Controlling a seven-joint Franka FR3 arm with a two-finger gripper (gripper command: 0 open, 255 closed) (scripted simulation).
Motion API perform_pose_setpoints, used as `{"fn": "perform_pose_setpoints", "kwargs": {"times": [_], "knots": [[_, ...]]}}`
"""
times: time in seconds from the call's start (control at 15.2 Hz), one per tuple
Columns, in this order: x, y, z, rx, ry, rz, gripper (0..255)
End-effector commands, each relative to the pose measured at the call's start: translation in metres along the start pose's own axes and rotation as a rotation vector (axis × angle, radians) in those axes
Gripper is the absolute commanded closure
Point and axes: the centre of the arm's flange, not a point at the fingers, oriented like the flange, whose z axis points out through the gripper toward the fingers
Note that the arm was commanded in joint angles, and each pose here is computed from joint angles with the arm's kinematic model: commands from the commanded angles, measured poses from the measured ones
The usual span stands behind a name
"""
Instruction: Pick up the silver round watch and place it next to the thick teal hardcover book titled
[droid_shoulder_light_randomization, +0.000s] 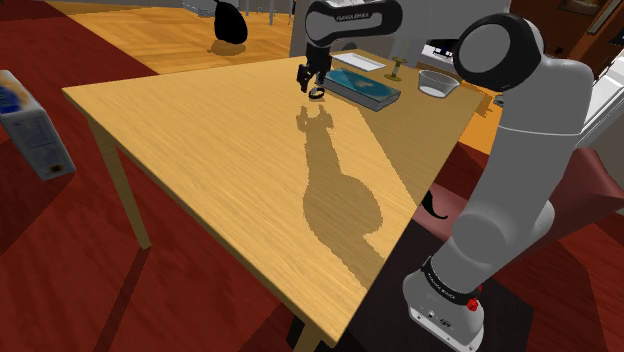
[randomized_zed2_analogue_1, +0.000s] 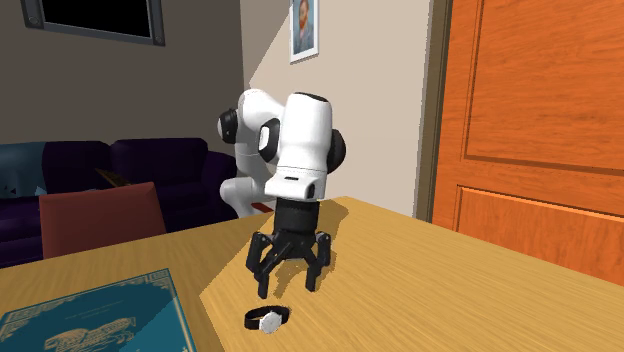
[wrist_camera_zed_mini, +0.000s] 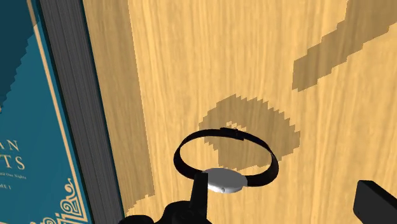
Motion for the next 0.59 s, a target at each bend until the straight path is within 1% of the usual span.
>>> {"fn": "perform_pose_setpoints", "kwargs": {"times": [0.0, 0.13, 0.53], "knots": [[0.000, 0.001, -0.021, 0.000, 0.000, 0.000, 0], [0.000, 0.001, -0.045, 0.000, 0.000, 0.000, 0], [0.000, 0.001, -0.045, 0.000, 0.000, 0.000, 0]]}}
